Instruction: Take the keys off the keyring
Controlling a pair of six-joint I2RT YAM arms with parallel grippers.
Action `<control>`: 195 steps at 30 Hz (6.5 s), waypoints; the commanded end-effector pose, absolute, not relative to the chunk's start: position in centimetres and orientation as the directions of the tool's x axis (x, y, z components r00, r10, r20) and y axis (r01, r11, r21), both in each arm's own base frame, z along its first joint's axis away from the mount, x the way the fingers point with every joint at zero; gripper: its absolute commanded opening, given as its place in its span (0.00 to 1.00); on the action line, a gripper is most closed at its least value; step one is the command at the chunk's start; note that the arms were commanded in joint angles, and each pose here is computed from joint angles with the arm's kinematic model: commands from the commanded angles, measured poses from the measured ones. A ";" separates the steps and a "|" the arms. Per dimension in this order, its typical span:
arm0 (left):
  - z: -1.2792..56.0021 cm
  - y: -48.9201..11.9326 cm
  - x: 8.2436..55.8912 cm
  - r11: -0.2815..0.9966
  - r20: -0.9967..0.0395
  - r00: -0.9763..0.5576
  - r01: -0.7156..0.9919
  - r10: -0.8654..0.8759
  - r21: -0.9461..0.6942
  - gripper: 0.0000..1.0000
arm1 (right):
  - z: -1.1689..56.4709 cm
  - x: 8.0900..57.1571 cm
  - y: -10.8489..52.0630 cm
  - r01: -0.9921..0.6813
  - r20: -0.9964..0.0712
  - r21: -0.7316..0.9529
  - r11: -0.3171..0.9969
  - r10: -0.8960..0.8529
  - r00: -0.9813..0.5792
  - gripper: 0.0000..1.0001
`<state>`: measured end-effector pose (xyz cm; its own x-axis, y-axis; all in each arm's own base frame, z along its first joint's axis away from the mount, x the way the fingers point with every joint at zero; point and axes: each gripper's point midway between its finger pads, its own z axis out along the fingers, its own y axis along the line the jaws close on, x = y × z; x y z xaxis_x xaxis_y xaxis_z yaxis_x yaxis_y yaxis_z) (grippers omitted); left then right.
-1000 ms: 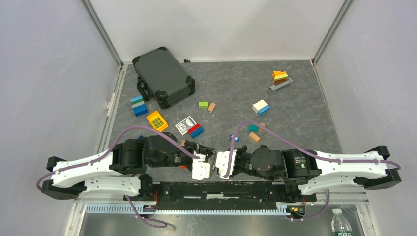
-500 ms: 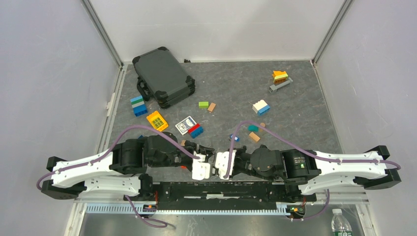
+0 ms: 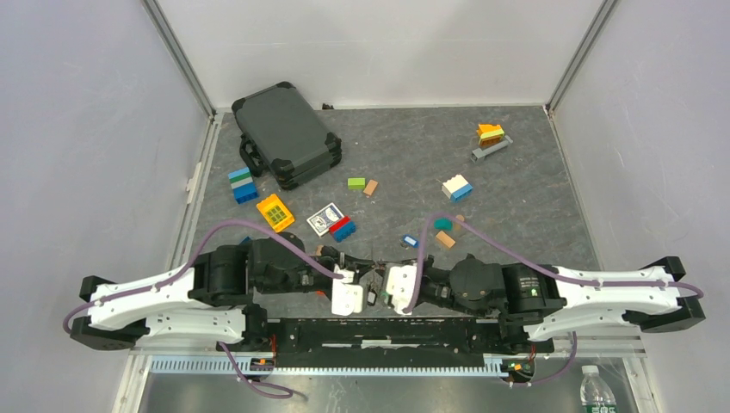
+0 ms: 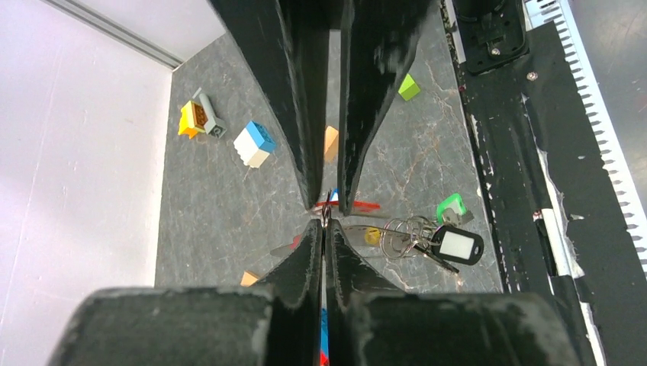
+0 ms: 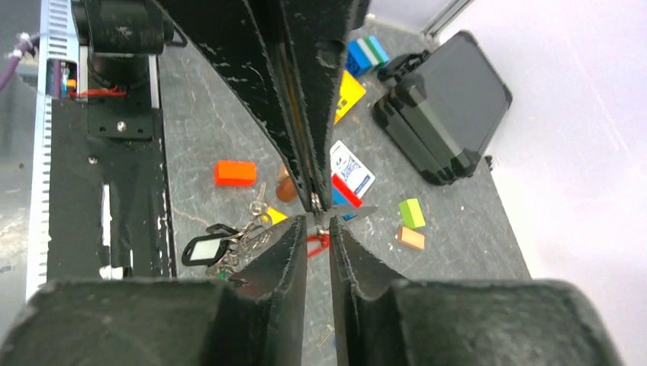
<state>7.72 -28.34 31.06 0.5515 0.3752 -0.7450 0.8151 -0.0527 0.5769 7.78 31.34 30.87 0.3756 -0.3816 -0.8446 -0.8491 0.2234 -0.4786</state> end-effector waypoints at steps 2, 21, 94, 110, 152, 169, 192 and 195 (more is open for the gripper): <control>34.3 -28.0 7.3 0.063 -0.817 0.532 0.829 0.224 0.556 0.02 | 35.1 7.2 30.9 -0.855 -0.903 -0.429 0.291 -0.162 0.398 0.23; 35.9 -27.9 5.7 0.054 -0.849 0.520 0.849 0.095 0.526 0.02 | 36.0 6.3 31.0 -0.878 -0.922 -0.376 0.296 -0.023 0.387 0.39; 38.8 -27.4 3.9 0.085 -0.868 0.480 0.877 -0.123 0.473 0.02 | 35.1 5.9 31.2 -0.878 -0.914 -0.387 0.282 0.012 0.406 0.25; 38.3 -28.1 3.3 0.043 -0.873 0.472 0.882 -0.125 0.470 0.02 | 35.9 5.2 31.2 -0.888 -0.911 -0.377 0.261 0.068 0.407 0.29; 35.6 -26.8 5.6 -0.051 -0.807 0.542 0.836 0.234 0.547 0.31 | 33.9 8.2 31.1 -0.844 -0.883 -0.445 0.300 -0.301 0.359 0.00; 32.2 -28.7 7.3 -0.093 -0.743 0.543 0.826 0.391 0.555 0.29 | 34.0 8.5 31.2 -0.841 -0.888 -0.435 0.322 -0.308 0.341 0.00; 32.6 -28.7 7.3 -0.067 -0.757 0.543 0.826 0.364 0.560 0.02 | 34.4 7.9 31.3 -0.854 -0.906 -0.413 0.316 -0.243 0.347 0.03; 33.2 -28.4 7.8 -0.005 -0.772 0.536 0.822 0.342 0.569 0.02 | 34.5 7.9 30.9 -0.853 -0.911 -0.407 0.326 -0.207 0.356 0.12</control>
